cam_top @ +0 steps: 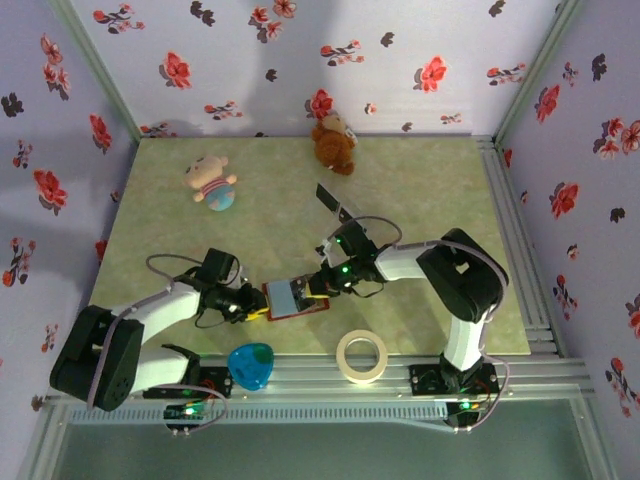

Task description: Put the credit cards into the card holder

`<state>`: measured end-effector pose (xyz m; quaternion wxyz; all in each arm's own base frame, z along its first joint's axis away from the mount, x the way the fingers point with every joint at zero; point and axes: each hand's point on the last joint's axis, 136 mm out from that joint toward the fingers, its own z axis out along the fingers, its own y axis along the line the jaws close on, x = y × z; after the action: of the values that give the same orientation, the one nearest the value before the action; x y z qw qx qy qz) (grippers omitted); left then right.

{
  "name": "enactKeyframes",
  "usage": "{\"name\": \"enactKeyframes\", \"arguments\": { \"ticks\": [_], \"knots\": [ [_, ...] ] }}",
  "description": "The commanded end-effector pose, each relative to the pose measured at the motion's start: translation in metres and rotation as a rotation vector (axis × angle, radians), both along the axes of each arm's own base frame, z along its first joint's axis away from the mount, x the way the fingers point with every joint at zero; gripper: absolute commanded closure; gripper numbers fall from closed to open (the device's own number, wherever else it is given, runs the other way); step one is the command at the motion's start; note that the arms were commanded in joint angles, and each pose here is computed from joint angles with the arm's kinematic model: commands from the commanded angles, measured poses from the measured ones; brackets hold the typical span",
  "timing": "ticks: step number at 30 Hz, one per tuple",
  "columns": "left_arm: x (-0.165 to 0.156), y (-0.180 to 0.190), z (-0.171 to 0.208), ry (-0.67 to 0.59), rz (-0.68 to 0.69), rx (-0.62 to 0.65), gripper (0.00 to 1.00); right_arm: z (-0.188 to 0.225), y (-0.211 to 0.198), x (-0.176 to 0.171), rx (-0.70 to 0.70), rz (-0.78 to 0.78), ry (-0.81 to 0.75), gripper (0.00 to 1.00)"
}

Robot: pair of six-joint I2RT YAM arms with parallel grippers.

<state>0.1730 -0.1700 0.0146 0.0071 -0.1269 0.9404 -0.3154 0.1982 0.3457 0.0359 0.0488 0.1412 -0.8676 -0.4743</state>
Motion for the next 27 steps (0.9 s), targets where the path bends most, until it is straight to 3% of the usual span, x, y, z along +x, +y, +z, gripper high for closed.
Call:
{"name": "enactKeyframes", "arguments": {
  "ticks": [1, 27],
  "knots": [
    [0.012, 0.003, -0.003, -0.054, -0.012, 0.042, 0.78, -0.011, -0.001, -0.002, -0.016, -0.01, 0.043, 1.0],
    [0.01, 0.005, -0.005, -0.059, -0.036, 0.051, 0.86, -0.007, 0.01, -0.008, 0.037, -0.048, 0.094, 1.0]
  ]
}}
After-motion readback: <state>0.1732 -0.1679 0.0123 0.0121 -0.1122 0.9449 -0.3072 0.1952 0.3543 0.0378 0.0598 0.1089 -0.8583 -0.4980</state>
